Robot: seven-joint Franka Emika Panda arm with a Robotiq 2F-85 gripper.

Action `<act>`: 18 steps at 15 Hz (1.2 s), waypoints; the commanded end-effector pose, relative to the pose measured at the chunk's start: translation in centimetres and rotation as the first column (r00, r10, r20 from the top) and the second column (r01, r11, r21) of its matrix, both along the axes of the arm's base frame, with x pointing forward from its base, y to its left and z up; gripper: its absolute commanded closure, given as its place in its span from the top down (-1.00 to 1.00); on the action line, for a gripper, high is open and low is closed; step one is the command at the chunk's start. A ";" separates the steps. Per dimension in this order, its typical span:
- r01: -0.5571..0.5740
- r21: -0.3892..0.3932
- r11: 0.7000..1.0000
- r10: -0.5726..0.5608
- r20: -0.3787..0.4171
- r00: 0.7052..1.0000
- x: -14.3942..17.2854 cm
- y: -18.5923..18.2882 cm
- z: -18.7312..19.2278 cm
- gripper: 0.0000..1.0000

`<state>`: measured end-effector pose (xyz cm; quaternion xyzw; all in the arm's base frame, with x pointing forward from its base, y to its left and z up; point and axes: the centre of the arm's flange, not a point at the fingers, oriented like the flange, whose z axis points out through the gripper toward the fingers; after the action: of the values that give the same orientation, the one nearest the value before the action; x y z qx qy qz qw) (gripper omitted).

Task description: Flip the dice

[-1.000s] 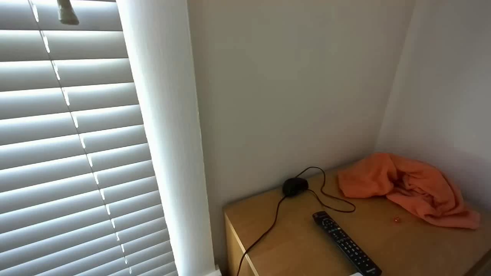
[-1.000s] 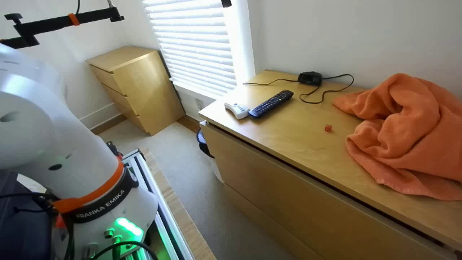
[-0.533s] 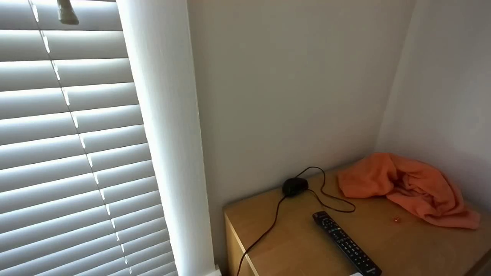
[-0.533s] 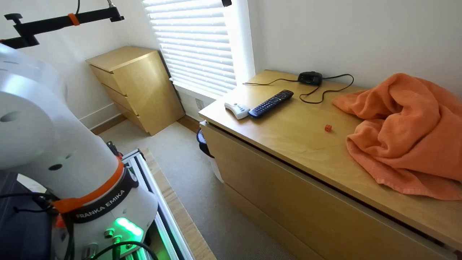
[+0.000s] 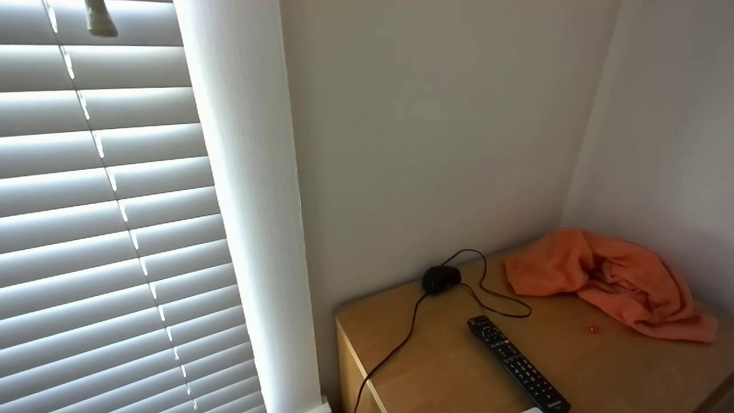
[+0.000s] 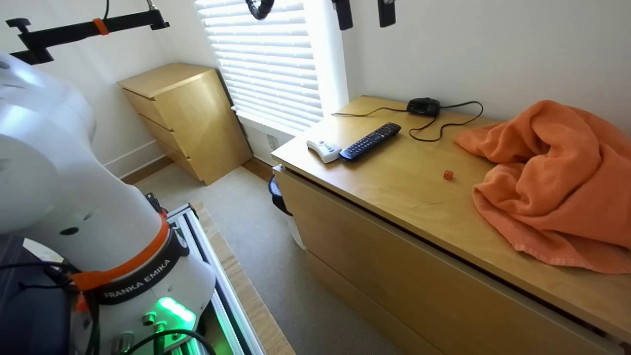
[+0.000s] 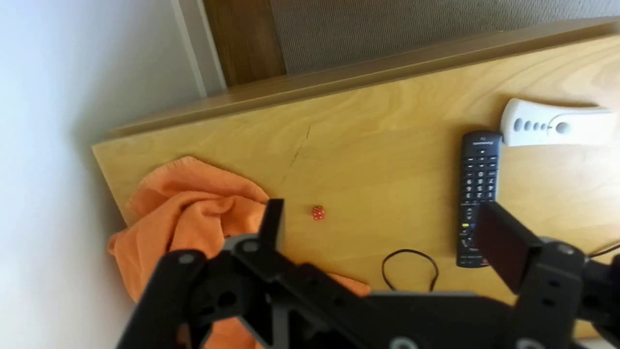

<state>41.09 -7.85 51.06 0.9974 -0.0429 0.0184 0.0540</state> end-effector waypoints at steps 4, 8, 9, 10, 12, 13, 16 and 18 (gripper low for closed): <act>0.331 0.082 0.940 -0.322 -0.101 0.941 6.8 -6.1 -7.2 1.00; 0.514 0.125 0.849 -0.497 -0.143 0.856 9.6 -9.5 -12.1 1.00; 0.432 0.104 0.896 -0.419 -0.126 0.899 7.3 -8.0 -10.4 1.00; 0.463 0.105 0.880 -0.448 -0.135 0.884 7.9 -8.7 -11.5 1.00; 0.488 0.103 0.867 -0.471 -0.149 0.869 8.7 -9.5 -12.7 1.00; 0.492 0.102 0.865 -0.476 -0.149 0.867 8.9 -9.5 -12.7 1.00; 0.598 0.143 0.789 -0.569 -0.200 0.798 10.7 -11.1 -14.8 1.00; 0.660 0.192 0.727 -0.615 -0.245 0.749 11.5 -12.0 -16.9 1.00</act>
<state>50.55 -17.89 37.35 0.9410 -0.3305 -0.0650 -0.0320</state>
